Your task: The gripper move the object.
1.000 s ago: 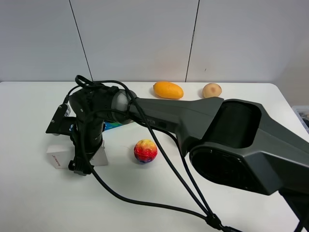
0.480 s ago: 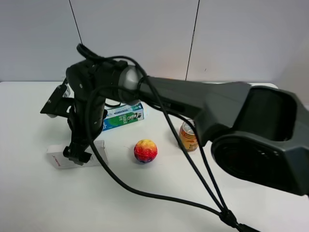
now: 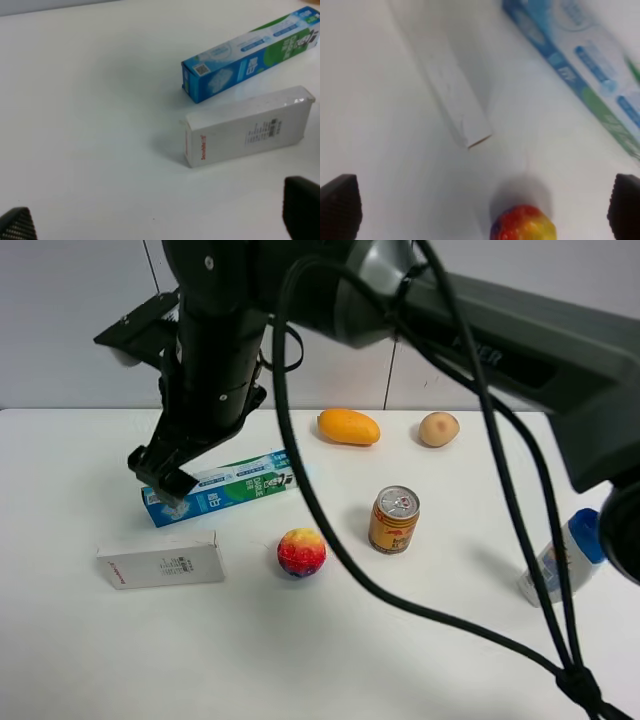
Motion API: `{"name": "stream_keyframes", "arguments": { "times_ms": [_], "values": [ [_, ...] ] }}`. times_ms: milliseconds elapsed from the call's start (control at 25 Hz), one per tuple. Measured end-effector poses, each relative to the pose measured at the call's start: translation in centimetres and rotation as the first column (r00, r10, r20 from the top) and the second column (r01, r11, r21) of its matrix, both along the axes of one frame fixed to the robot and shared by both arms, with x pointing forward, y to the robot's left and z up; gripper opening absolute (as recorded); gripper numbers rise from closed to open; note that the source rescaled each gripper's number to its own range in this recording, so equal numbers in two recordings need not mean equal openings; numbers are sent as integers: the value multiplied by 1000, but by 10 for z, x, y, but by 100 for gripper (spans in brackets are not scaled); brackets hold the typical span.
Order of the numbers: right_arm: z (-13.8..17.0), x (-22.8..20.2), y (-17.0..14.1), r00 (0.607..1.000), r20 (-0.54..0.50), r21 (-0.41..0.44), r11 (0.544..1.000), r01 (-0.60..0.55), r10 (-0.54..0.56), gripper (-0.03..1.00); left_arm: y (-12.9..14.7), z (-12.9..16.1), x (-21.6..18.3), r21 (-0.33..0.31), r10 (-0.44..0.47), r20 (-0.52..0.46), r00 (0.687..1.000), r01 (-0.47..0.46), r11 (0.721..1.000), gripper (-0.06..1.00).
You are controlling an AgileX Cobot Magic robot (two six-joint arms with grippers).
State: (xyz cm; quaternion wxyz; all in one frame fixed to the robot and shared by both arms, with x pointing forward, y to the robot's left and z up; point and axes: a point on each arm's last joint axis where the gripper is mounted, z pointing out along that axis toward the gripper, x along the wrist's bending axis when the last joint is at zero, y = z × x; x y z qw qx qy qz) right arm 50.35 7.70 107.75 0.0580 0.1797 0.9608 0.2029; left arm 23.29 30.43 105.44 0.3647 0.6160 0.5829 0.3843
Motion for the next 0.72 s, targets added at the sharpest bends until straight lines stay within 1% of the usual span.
{"name": "stream_keyframes", "arguments": {
  "times_ms": [160, 400, 560, 680, 720],
  "values": [
    [18, 24, -28, 993, 21, 29, 993, 118, -119, 100, 0, 0, 0, 0, 0, 0, 1000, 0, 1000, 100],
    [32, 70, -82, 957, 34, 51, 957, 286, -287, 100, 0, 0, 0, 0, 0, 0, 1000, 0, 1000, 100],
    [39, 98, -123, 918, 42, 65, 917, 392, -395, 100, 0, 0, 0, 0, 0, 0, 1000, 0, 1000, 100],
    [47, 116, -160, 876, 51, 80, 876, 475, -480, 100, 0, 0, 0, 0, 0, 0, 1000, 0, 1000, 100],
    [51, 121, -174, 857, 53, 88, 857, 508, -513, 100, 0, 0, 0, 0, 0, 0, 1000, 0, 1000, 100]
  ]
}}
